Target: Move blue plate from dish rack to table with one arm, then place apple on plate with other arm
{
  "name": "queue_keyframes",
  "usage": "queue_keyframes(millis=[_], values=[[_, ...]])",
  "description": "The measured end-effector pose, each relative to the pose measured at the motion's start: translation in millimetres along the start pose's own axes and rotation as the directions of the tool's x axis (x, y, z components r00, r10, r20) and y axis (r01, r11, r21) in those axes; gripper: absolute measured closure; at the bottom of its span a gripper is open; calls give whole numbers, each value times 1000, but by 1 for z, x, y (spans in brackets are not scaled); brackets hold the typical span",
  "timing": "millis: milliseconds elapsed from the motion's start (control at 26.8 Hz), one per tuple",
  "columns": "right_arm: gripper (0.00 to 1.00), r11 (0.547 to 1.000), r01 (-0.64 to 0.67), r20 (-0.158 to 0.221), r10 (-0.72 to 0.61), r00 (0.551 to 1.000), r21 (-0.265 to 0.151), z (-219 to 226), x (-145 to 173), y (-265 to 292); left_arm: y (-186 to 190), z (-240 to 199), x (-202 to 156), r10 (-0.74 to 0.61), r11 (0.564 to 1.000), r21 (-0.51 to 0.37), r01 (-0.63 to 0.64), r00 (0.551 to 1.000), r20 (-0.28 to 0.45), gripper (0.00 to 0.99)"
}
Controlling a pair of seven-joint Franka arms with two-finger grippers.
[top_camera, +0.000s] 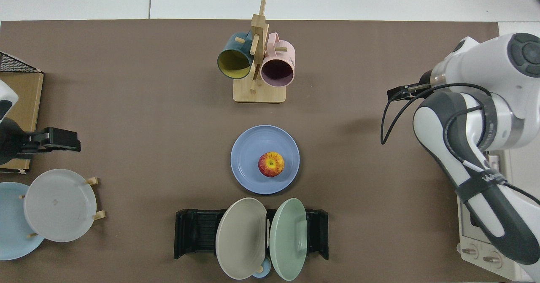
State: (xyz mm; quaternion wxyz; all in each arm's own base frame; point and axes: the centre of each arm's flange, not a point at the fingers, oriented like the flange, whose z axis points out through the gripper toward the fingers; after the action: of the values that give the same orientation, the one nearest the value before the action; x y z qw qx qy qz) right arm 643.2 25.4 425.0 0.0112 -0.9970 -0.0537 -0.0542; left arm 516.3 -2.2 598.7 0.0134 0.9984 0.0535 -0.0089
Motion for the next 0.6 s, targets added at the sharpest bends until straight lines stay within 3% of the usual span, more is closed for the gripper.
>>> queue_keyframes(millis=[261, 596], values=[[0, 999, -35, -22, 35, 999, -4, -24, -5, 30, 0, 0, 0, 0, 1000, 0, 0, 1000, 0, 0], [0, 999, -36, 28, 36, 999, 9, -93, -34, 24, 2, 0, 0, 4, 1000, 1, -4, 1000, 1, 0]])
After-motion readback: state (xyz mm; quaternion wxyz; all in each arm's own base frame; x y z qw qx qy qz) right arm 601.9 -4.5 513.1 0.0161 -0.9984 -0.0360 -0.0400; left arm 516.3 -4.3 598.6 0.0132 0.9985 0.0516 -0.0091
